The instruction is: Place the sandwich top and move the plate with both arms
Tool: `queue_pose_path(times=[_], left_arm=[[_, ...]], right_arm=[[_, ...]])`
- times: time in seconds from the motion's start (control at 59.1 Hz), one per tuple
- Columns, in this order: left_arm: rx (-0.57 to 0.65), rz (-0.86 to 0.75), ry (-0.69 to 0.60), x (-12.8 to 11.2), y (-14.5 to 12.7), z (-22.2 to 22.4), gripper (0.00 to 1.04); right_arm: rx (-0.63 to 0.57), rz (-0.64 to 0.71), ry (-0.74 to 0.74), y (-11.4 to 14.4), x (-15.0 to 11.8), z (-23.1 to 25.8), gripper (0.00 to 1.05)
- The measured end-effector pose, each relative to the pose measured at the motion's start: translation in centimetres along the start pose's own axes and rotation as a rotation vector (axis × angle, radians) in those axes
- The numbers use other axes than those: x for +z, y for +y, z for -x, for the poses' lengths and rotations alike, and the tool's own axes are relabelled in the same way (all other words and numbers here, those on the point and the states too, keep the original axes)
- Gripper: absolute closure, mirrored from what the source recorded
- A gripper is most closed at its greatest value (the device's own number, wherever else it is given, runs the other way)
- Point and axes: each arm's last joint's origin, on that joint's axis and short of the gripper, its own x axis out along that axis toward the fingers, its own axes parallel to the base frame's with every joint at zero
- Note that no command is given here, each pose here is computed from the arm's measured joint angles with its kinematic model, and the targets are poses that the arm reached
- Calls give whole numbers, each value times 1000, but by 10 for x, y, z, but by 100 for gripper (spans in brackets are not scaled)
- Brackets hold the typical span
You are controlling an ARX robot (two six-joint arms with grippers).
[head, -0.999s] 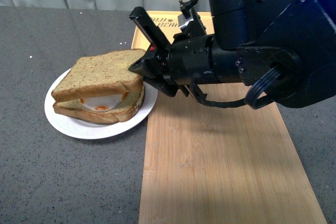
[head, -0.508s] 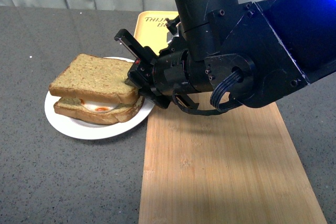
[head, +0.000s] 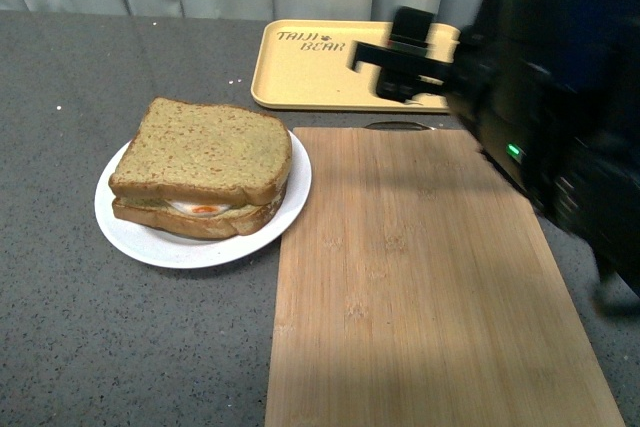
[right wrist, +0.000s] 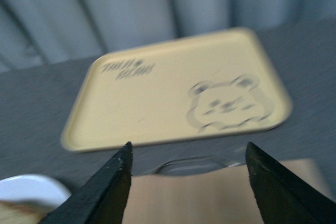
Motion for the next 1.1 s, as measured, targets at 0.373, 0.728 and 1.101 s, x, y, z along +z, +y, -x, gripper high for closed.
queue_pose_path(times=[0.373,0.728,1.101], left_arm=[[-1,0,-2,0,0,0,7],[-1,0,-2,0,0,0,7],[-1,0,-2,0,0,0,7]], right_arm=[[-34,189,-164,-83,38,101,104],[-37,188,-162,-108,45,147,104],[-13,187,-164,-123,55,182,104]])
